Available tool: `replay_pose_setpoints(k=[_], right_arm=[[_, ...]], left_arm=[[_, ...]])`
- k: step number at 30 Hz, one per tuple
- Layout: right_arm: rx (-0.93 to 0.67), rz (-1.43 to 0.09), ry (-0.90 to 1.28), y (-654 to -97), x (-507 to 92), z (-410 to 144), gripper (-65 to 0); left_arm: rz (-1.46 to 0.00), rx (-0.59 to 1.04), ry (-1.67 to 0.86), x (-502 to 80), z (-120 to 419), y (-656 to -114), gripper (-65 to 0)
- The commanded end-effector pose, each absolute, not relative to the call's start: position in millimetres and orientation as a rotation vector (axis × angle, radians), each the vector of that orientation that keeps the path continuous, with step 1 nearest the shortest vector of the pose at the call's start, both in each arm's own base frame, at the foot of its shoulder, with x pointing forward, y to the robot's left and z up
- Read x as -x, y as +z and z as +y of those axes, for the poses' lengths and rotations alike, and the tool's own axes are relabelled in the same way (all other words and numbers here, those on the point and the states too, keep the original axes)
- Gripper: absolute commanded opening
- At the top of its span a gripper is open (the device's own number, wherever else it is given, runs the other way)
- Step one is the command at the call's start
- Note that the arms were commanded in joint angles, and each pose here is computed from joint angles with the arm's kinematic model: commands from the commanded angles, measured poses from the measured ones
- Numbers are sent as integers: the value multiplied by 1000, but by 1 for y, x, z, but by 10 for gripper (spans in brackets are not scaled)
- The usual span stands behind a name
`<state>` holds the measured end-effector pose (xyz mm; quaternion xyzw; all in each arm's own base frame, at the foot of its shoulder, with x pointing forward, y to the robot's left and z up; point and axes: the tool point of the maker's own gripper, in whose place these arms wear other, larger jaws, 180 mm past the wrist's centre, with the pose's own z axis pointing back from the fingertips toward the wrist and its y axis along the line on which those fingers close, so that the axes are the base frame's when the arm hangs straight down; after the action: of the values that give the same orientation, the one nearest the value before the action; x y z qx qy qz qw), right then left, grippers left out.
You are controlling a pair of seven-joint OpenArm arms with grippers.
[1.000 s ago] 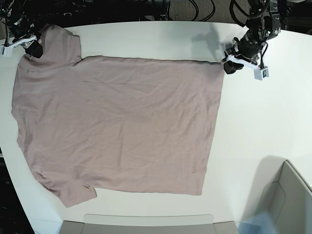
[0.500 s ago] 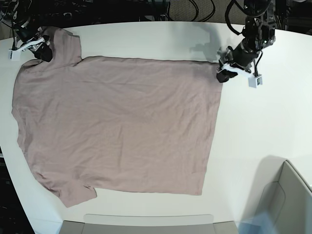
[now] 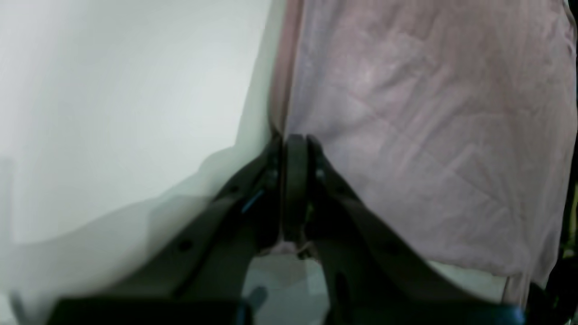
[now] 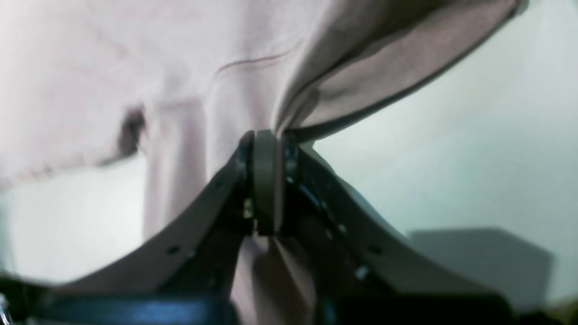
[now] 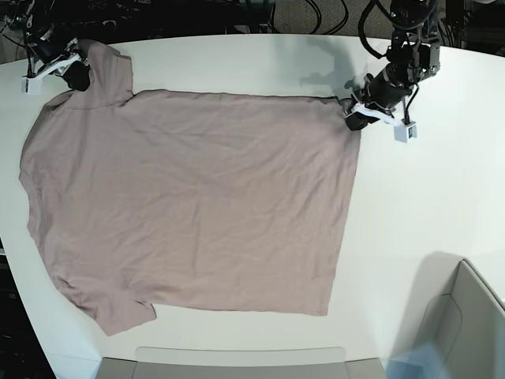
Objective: Fold the T-shirt properly
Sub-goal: 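Lift the gripped edge and fold it over toward the shirt's middle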
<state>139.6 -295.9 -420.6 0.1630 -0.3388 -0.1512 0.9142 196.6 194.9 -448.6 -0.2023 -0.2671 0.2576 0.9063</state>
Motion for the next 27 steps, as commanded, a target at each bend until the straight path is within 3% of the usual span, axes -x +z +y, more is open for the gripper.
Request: replay_pose_setpoints(k=[1,12,27], right_arm=[[-306,-612,-298,-429,-120,-292,-650],[-235,-641,-290,-400,-95,-300,-650],[-241,-802,-156,-350,-140,-272,-650]], left_arm=[[-509,336,550,-181,216,-457,-650],[-520,200,667,-137,279,-448,-650],[-691,233,564,-171,264,-388,-650]])
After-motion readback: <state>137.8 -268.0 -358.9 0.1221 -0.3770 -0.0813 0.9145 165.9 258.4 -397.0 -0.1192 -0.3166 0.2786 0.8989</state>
